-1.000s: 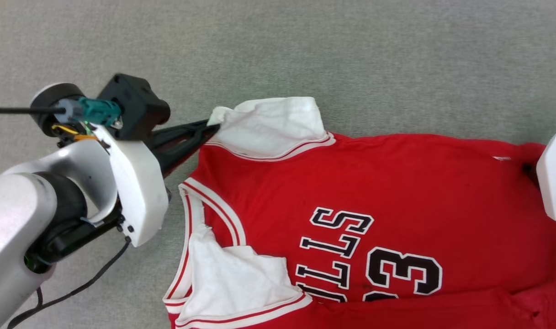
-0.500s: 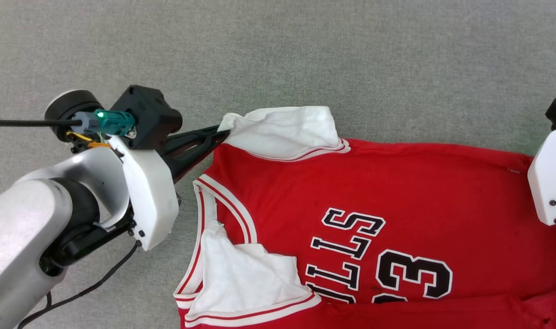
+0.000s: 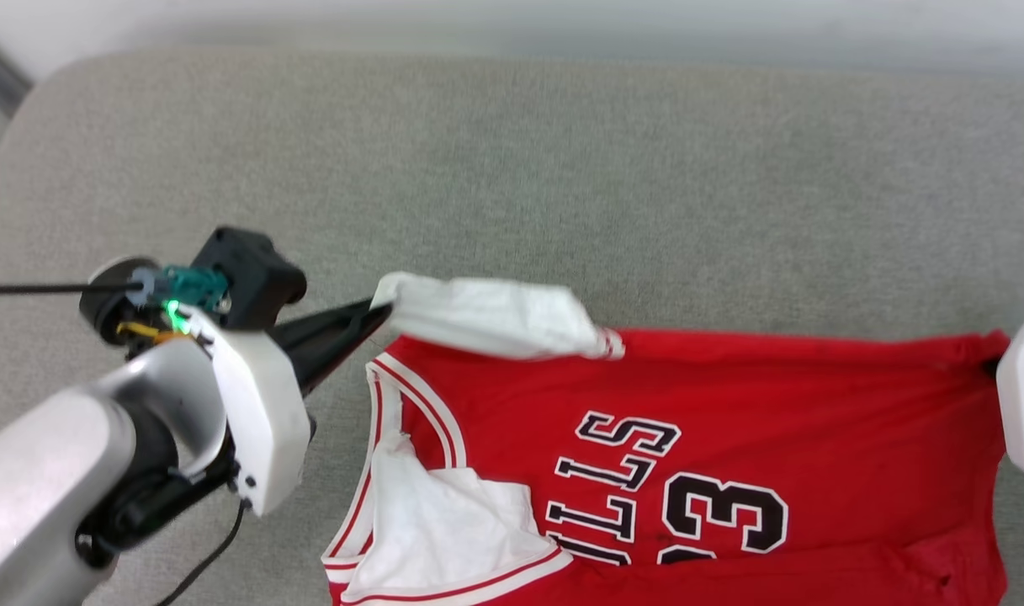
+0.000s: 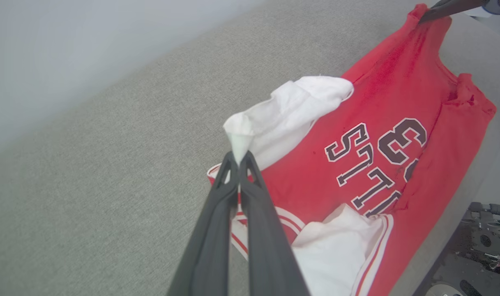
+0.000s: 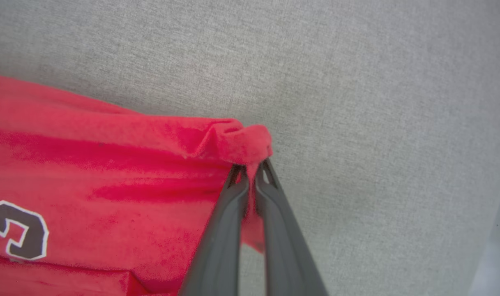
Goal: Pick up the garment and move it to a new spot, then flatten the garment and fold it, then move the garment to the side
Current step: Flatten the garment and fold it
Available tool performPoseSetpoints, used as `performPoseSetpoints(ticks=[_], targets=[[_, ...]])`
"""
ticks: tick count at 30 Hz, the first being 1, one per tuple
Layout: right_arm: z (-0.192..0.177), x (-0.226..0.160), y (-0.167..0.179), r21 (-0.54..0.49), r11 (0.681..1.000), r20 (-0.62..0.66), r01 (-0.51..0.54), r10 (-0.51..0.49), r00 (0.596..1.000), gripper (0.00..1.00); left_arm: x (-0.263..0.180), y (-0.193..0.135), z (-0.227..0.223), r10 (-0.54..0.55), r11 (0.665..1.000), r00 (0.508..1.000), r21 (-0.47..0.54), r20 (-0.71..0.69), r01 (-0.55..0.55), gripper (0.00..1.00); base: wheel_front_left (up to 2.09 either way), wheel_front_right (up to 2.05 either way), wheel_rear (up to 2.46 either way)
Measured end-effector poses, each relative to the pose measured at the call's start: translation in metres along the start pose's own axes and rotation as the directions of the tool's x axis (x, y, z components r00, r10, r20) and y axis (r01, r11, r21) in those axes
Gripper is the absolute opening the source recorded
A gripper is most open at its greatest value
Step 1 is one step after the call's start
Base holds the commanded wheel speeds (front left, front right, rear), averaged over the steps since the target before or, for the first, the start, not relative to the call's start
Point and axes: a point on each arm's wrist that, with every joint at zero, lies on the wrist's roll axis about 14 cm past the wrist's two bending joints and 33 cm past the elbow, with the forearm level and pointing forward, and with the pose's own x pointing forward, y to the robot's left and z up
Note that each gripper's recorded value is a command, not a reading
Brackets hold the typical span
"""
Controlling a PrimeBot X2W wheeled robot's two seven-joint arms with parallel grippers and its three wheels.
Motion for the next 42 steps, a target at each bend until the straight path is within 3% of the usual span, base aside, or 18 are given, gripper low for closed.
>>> performPoseSetpoints(ticks=[12, 25, 34, 35, 36, 42], targets=[[-0.059, -0.037, 0.023, 0.070, 0.997, 0.018, -0.038, 0.037, 0.999, 0.00, -0.045, -0.041, -0.055, -0.004, 0.993, 0.995, -0.116, -0.100, -0.007, 0.00, 0.00, 0.00, 0.00], [-0.113, -0.024, 0.044, 0.041, 0.995, -0.118, -0.093, 0.097, 0.988, 0.00, -0.054, -0.071, -0.133, -0.080, 0.966, 0.951, -0.258, -0.300, 0.000, 0.00, 0.00, 0.00, 0.00], [-0.124, -0.016, 0.044, -0.003, 0.995, -0.140, -0.098, 0.097, 0.985, 0.00, -0.047, -0.077, -0.165, -0.100, 0.964, 0.922, -0.265, -0.374, -0.003, 0.00, 0.00, 0.00, 0.00], [-0.124, -0.016, 0.044, -0.006, 0.995, -0.134, -0.097, 0.095, 0.986, 0.93, -0.045, -0.078, -0.166, -0.099, 0.963, 0.925, -0.269, -0.368, -0.004, 0.29, 0.00, 0.00, 0.00], [-0.124, -0.016, 0.043, -0.003, 0.996, -0.129, -0.094, 0.093, 0.987, 1.00, -0.043, -0.080, -0.165, -0.098, 0.963, 0.929, -0.270, -0.357, -0.002, 0.96, 0.00, 0.00, 0.00], [-0.108, -0.028, 0.047, 0.034, 0.991, -0.055, -0.126, 0.128, 0.990, 1.00, -0.037, -0.079, -0.150, -0.055, 0.966, 0.964, -0.257, -0.261, -0.014, 1.00, 0.00, 0.00, 0.00]])
